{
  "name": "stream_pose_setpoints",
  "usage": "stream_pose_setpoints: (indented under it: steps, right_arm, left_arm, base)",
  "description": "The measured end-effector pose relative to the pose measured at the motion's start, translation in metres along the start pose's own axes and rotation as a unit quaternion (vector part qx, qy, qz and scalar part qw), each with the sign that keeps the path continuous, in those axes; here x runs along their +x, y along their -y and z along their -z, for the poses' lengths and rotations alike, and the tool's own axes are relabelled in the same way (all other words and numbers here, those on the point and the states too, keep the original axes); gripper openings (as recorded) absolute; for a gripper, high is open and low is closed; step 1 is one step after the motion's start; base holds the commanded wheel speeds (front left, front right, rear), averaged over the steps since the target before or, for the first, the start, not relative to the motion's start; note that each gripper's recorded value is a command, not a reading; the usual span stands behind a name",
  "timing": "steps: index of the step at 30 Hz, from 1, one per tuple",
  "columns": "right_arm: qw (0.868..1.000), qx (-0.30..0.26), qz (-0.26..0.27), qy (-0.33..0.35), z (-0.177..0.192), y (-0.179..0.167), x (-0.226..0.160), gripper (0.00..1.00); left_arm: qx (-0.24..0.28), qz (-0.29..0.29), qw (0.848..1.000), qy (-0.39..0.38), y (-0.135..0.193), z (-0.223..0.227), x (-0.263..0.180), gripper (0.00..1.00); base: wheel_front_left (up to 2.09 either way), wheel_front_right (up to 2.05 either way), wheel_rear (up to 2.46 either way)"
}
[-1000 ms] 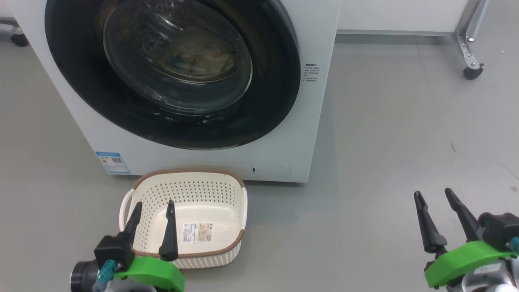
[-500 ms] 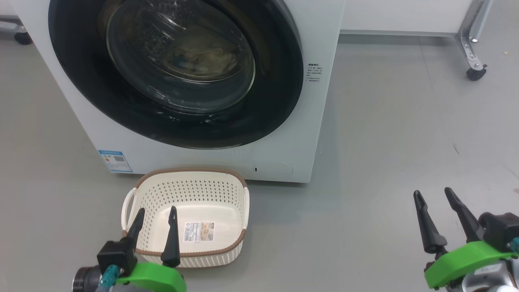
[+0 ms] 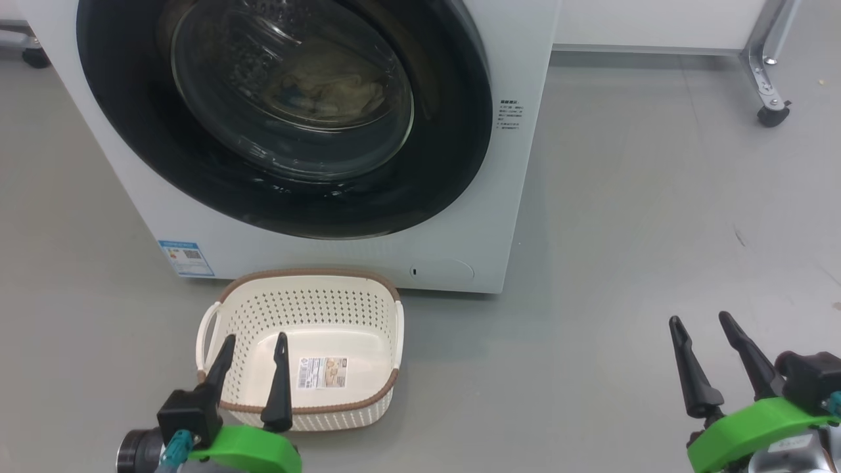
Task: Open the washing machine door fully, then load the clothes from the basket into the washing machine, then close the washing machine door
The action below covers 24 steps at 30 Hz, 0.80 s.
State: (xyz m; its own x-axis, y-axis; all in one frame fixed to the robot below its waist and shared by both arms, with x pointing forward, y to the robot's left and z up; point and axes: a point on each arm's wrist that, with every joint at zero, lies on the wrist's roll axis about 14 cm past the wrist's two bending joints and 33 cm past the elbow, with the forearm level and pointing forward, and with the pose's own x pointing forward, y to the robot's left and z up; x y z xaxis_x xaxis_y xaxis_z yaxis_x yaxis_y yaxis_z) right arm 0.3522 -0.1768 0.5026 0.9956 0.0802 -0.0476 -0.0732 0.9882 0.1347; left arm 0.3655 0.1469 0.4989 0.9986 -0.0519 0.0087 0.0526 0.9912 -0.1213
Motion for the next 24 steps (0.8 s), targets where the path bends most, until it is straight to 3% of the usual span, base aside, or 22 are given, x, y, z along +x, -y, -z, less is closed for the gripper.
stream_pose_setpoints:
  steps: [10, 11, 17, 24]
  right_arm:
    - [1.000, 0.003, 0.002, -0.001, 0.001, 0.001, -0.001, 1.00]
    - [1.000, 0.003, 0.001, -0.002, 0.001, 0.001, -0.001, 0.00]
    - [0.998, 0.016, 0.008, -0.057, 0.037, 0.002, -0.010, 0.00]
    - [0.996, 0.058, 0.015, -0.061, 0.041, 0.004, -0.012, 0.00]
  left_arm:
    - [0.022, 0.019, 1.000, 0.005, 0.006, -0.001, 0.000, 1.00]
    - [0.024, 0.019, 1.000, 0.005, 0.006, -0.001, 0.000, 0.00]
    - [0.016, 0.006, 0.998, -0.061, 0.002, 0.040, -0.019, 0.00]
    - [-0.024, -0.003, 0.997, -0.076, 0.000, 0.046, -0.020, 0.00]
  base:
    - [0.00, 0.00, 0.00]
    - [0.00, 0.00, 0.00]
    - [0.00, 0.00, 0.00]
    - [0.00, 0.00, 0.00]
